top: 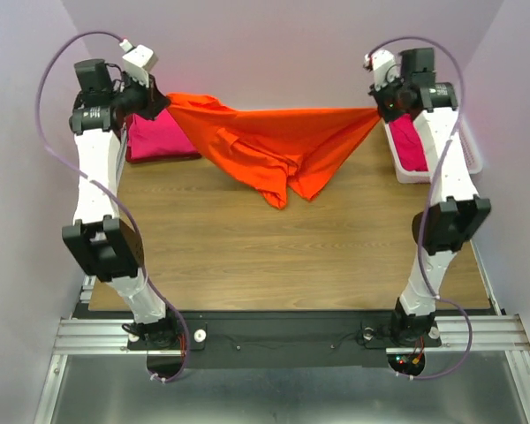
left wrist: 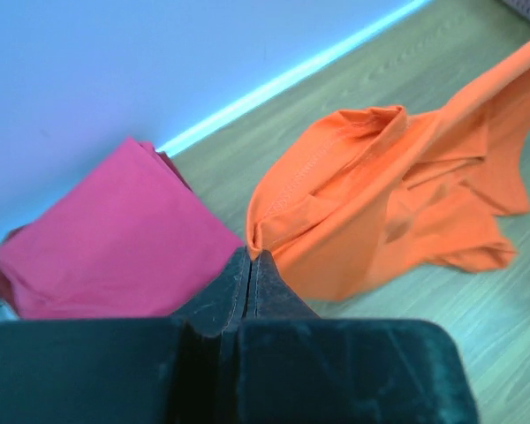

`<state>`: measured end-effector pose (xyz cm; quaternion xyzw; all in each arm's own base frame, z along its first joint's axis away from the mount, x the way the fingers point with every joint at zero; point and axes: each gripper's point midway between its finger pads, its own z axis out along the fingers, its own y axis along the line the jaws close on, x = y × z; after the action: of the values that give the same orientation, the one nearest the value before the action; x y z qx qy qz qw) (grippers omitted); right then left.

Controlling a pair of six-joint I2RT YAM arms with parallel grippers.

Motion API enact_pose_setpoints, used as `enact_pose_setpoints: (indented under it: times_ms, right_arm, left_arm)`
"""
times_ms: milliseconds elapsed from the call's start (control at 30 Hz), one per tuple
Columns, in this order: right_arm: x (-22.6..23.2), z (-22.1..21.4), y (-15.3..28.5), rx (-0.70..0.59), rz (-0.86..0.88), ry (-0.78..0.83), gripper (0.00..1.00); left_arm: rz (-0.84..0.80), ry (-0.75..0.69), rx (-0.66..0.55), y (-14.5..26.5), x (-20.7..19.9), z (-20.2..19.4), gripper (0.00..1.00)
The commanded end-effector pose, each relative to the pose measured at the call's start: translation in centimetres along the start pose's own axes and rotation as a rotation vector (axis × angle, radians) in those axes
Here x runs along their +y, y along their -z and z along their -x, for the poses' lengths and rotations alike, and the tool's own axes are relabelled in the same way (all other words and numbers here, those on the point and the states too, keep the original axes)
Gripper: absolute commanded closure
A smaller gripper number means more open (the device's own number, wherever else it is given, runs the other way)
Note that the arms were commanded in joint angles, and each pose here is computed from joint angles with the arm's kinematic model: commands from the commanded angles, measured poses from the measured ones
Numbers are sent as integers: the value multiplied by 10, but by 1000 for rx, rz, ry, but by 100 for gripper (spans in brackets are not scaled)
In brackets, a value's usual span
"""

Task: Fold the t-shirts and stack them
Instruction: Flatten the tshirt out

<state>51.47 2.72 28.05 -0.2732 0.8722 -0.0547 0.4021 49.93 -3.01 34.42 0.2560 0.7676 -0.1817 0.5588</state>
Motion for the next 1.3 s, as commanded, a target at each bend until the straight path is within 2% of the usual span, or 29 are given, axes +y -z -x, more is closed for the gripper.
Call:
enact_pose_setpoints:
  times_ms: [0,67,100,133,167,233,300,333,433,467,500,600,733,800,900,933,1000,1067,1133,1167,1267]
  right_arm:
    - [-48,65,121,-274,-284,19,100]
    - [-58,72,156,-331,-365,7,99]
    - [-61,73,169,-352,-395,2,99]
    - [-66,82,207,-430,-452,-5,99]
    - [-68,83,223,-454,-485,-15,100]
    - [-67,85,269,-536,-539,-25,99]
    - [-64,83,297,-586,-565,-31,99]
    - [-60,80,324,-633,-589,-33,99]
    - [-54,75,369,-712,-634,-35,99]
    - [-49,70,399,-761,-661,-36,99]
    - [-47,67,413,-782,-678,-37,99]
    - [-39,56,463,-859,-737,-18,99]
    - [-34,50,494,-900,-788,30,99]
    - [-33,50,486,-881,-775,52,99]
    - [-28,53,452,-834,-712,102,99]
    - [-25,49,418,-778,-657,115,99]
    - [-15,44,377,-720,-571,176,99]
    - [0,29,312,-624,-450,228,99]
    - [8,20,275,-581,-389,252,99]
    - [21,4,233,-519,-303,262,99]
    - [40,-11,183,-485,-188,264,99]
  left_arm:
    - [183,-178,-307,95,-23,111,100]
    - [238,-248,-388,121,-35,134,100]
    - [258,-257,-400,128,-40,132,100]
    - [299,-304,-465,158,-59,151,100]
    - [320,-347,-517,179,-77,159,100]
    - [335,-384,-551,198,-95,163,100]
    - [363,-406,-591,225,-118,164,100]
    - [398,-414,-609,236,-123,166,100]
    - [486,-446,-680,279,-150,167,100]
    - [506,-445,-691,287,-156,164,100]
    - [553,-466,-744,314,-174,166,100]
    - [657,-494,-835,361,-202,164,100]
    - [761,-518,-901,407,-228,162,100]
    - [747,-538,-872,405,-232,158,100]
    - [669,-540,-728,370,-219,138,100]
    - [644,-533,-679,357,-213,129,100]
    - [575,-500,-506,314,-190,88,100]
    - [480,-476,-365,276,-177,46,100]
    - [385,-404,-230,234,-162,-10,100]
    - [338,-367,-147,212,-155,-48,100]
    - [247,-321,-54,181,-150,-99,100]
